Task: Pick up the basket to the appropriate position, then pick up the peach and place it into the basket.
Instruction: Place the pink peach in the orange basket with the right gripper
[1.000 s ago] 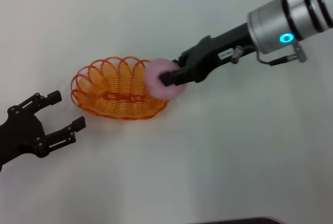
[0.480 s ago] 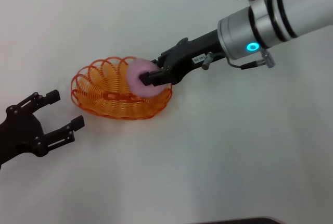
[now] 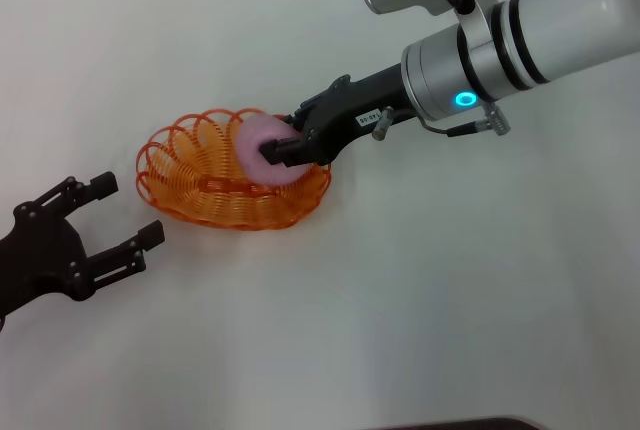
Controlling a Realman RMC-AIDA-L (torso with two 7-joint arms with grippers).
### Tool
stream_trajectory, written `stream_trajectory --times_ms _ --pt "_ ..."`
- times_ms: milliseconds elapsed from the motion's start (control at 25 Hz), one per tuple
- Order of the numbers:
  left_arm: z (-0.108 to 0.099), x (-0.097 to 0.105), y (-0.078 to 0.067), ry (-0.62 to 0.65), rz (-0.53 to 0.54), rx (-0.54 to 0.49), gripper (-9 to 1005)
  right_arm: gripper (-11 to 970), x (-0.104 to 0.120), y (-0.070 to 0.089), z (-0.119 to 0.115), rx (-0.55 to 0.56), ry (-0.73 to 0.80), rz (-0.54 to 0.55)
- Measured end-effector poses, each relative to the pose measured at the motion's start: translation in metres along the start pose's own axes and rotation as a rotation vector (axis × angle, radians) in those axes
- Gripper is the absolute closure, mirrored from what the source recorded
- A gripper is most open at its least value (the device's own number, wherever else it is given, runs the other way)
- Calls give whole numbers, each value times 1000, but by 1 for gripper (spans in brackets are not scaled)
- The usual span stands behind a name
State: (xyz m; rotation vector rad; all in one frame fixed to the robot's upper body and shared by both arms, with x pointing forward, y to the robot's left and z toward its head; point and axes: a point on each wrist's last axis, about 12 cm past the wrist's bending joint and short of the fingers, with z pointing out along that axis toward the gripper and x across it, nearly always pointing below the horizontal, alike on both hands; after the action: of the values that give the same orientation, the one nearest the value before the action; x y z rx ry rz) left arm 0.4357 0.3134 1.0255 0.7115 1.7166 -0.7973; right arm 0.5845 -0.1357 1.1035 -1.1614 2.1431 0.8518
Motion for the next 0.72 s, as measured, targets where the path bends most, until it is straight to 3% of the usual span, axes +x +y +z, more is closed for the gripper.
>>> stream_trajectory --times_ms 200,720 --pt "1 -1 0 -1 2 2 135 577 3 -1 1 6 -2 3" --pt "2 -1 0 -3 2 4 135 288 7 -7 2 23 -31 17"
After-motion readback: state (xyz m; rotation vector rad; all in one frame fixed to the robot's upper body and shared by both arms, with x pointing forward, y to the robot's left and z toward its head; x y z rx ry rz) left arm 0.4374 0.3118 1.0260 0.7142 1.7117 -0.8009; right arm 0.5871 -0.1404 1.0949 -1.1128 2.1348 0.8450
